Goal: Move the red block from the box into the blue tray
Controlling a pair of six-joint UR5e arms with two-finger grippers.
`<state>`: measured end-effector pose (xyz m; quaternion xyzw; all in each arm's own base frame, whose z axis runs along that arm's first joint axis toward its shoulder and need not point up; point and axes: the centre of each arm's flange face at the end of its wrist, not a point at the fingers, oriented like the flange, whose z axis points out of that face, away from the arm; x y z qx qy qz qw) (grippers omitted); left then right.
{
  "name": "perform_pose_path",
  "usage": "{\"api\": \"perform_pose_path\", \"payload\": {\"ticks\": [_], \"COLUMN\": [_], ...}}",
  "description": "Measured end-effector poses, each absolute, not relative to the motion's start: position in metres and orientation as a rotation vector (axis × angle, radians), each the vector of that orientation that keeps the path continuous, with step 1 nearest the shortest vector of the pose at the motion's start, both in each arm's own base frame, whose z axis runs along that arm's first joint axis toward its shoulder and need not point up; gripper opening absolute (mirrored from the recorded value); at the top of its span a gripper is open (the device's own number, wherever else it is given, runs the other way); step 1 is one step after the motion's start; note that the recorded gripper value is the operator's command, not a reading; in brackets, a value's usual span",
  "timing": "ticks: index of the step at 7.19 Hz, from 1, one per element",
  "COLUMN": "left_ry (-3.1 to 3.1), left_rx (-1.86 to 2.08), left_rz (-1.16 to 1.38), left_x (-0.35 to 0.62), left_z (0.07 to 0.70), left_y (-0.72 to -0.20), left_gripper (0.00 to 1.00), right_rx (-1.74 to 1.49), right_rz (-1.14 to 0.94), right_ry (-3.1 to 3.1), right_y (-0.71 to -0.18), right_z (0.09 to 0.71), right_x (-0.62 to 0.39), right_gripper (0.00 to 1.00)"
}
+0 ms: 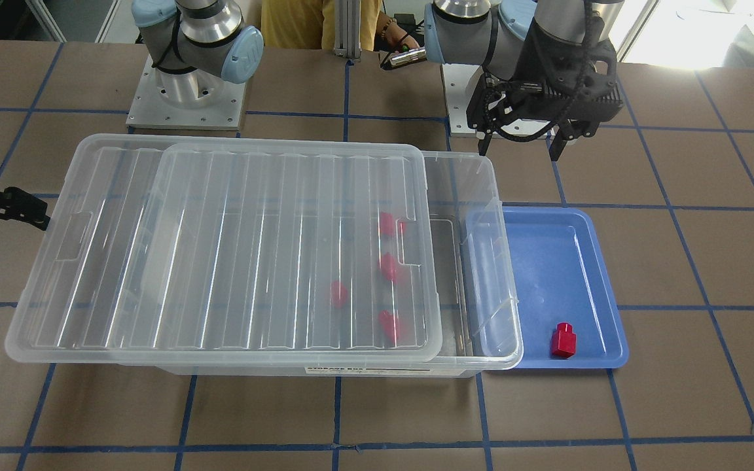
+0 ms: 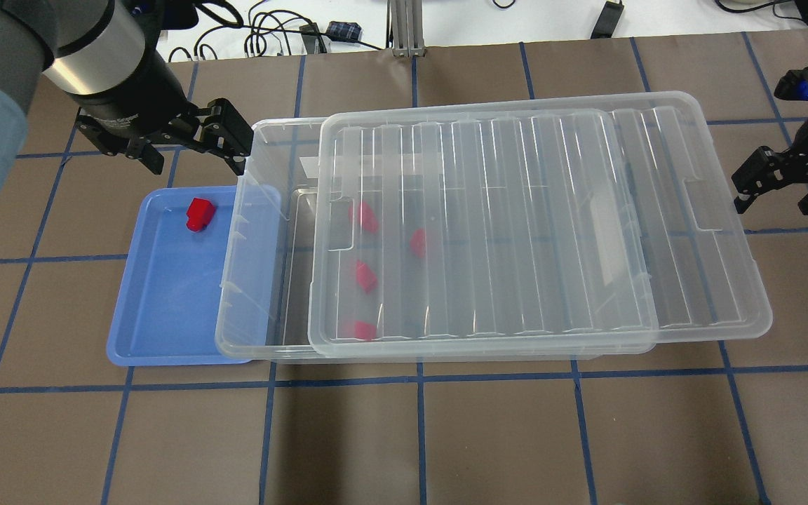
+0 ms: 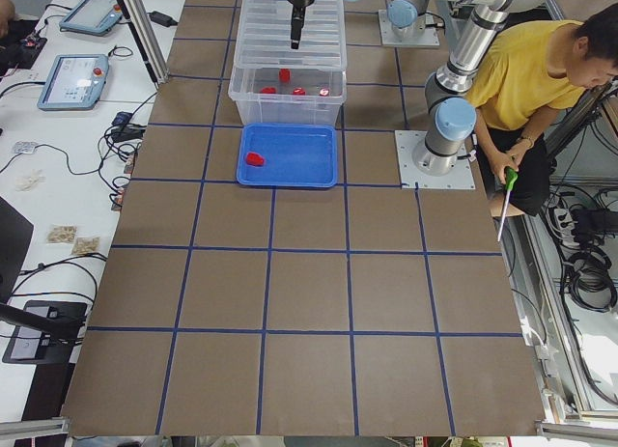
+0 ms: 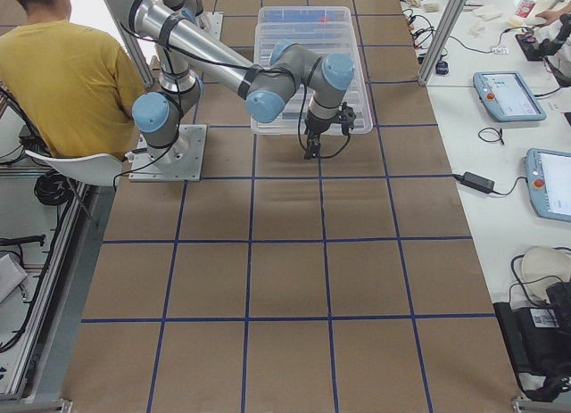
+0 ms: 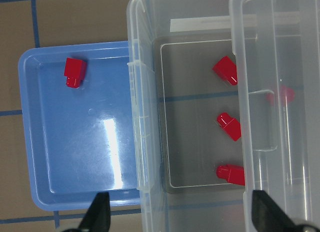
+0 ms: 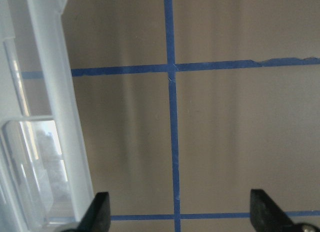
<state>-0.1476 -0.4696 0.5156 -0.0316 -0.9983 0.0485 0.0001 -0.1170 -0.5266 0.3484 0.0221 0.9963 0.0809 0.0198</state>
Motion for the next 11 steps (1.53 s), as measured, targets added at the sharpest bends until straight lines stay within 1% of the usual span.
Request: {"api": "perform_pose_path", "payload": {"ticks": [3, 7, 11], "left_ry": [-3.138, -3.146, -3.144], "left_rx": [-0.067, -0.057, -0.056], "left_rz": [0.136, 0.113, 0.116], "left_x": [-0.139, -0.135, -0.135], "left_z": [0.512, 0.509, 0.508], "left_y": [-0.474, -0.474, -0.476], "left_gripper": [1.00, 1.00, 1.00], "right_rx": [0.092, 0.096, 0.098], "right_rz": [0.255, 0.245, 0.220], "right_ry": [3.080, 3.035, 3.043], "right_y": [-0.527, -0.512, -0.514], "right_z": [0.345, 0.339, 0.343], "right_x": [-0.098, -0.084, -0.060], "right_gripper": [1.00, 1.00, 1.00]}}
